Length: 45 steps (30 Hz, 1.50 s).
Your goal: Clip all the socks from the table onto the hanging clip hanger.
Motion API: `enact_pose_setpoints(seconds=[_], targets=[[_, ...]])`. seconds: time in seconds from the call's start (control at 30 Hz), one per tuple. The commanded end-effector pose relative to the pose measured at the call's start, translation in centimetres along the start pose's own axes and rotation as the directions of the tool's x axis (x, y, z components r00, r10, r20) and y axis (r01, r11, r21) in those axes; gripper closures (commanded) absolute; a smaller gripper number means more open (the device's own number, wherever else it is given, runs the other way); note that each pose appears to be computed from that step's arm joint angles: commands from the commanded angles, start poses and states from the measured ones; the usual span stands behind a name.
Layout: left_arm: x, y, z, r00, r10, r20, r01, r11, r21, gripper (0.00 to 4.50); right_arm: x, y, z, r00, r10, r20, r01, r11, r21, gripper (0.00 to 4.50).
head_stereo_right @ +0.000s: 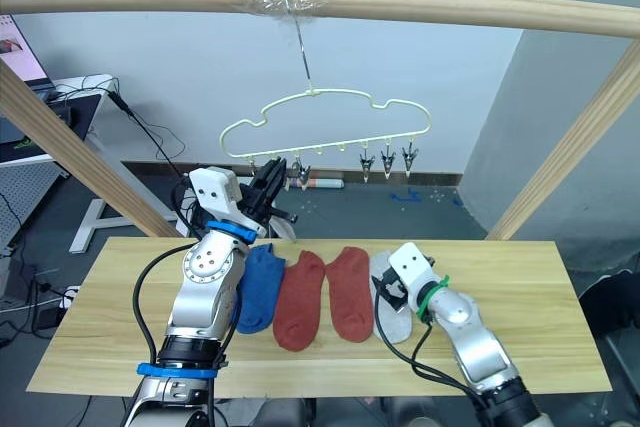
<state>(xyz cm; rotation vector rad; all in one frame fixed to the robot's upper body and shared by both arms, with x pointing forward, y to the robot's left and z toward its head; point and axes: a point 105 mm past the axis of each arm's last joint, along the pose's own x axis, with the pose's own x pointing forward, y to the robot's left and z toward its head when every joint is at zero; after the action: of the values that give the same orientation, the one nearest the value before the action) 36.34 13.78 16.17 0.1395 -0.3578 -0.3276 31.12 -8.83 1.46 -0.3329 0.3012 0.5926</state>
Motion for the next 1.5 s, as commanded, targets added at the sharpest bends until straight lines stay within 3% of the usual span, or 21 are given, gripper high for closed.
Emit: enact_pose_setpoints(seconds=[0.03, 0.27, 0.33, 0.5, 0.6, 0.77, 1.23, 1.5], targets=[[0.1, 0.3, 1.1, 0.999, -0.004, 0.035, 0.004, 1.0, 0.007, 4.5, 0.7, -1.2, 0.2, 0.999, -0.046, 0.024, 0.045, 0.999, 0.02, 0.03], [0.1, 0.3, 1.1, 1.0, -0.005, 0.029, 0.005, 1.0, 0.011, 4.5, 2.2, -1.0, -2.0, 0.997, -0.057, -0.047, 0.061, 0.994, 0.093, 0.03], [0.0, 0.3, 1.0, 1.0, -0.006, 0.025, 0.005, 1.0, 0.011, 4.5, 2.4, -0.8, -2.5, 0.996, -0.055, -0.068, 0.062, 0.992, 0.11, 0.38], [-0.2, 0.3, 0.8, 1.0, -0.008, 0.02, 0.008, 1.0, 0.01, 4.5, 2.6, -0.2, -3.0, 0.996, -0.036, -0.081, 0.045, 0.993, 0.11, 2.06], [-0.4, 0.5, 0.6, 1.0, -0.003, 0.013, 0.003, 1.0, 0.008, 4.5, 2.3, 0.0, -3.2, 0.996, -0.028, -0.082, 0.036, 0.994, 0.107, 2.69], [-0.4, 0.4, 0.8, 1.0, -0.005, 0.013, 0.005, 1.0, 0.003, 4.5, 1.7, -0.3, -2.1, 0.999, -0.013, -0.04, 0.016, 0.998, 0.067, 4.45], [-0.4, 0.4, 2.0, 1.0, -0.017, 0.018, 0.017, 1.0, -0.007, 4.5, -1.4, 0.1, 4.6, 0.983, 0.143, 0.116, -0.123, 0.979, -0.161, 4.48], [-0.3, -0.4, 3.1, 0.995, -0.101, 0.006, 0.101, 0.993, -0.064, 4.5, -1.4, 2.8, 8.7, 0.932, 0.325, 0.164, -0.276, 0.925, -0.261, 4.48]])
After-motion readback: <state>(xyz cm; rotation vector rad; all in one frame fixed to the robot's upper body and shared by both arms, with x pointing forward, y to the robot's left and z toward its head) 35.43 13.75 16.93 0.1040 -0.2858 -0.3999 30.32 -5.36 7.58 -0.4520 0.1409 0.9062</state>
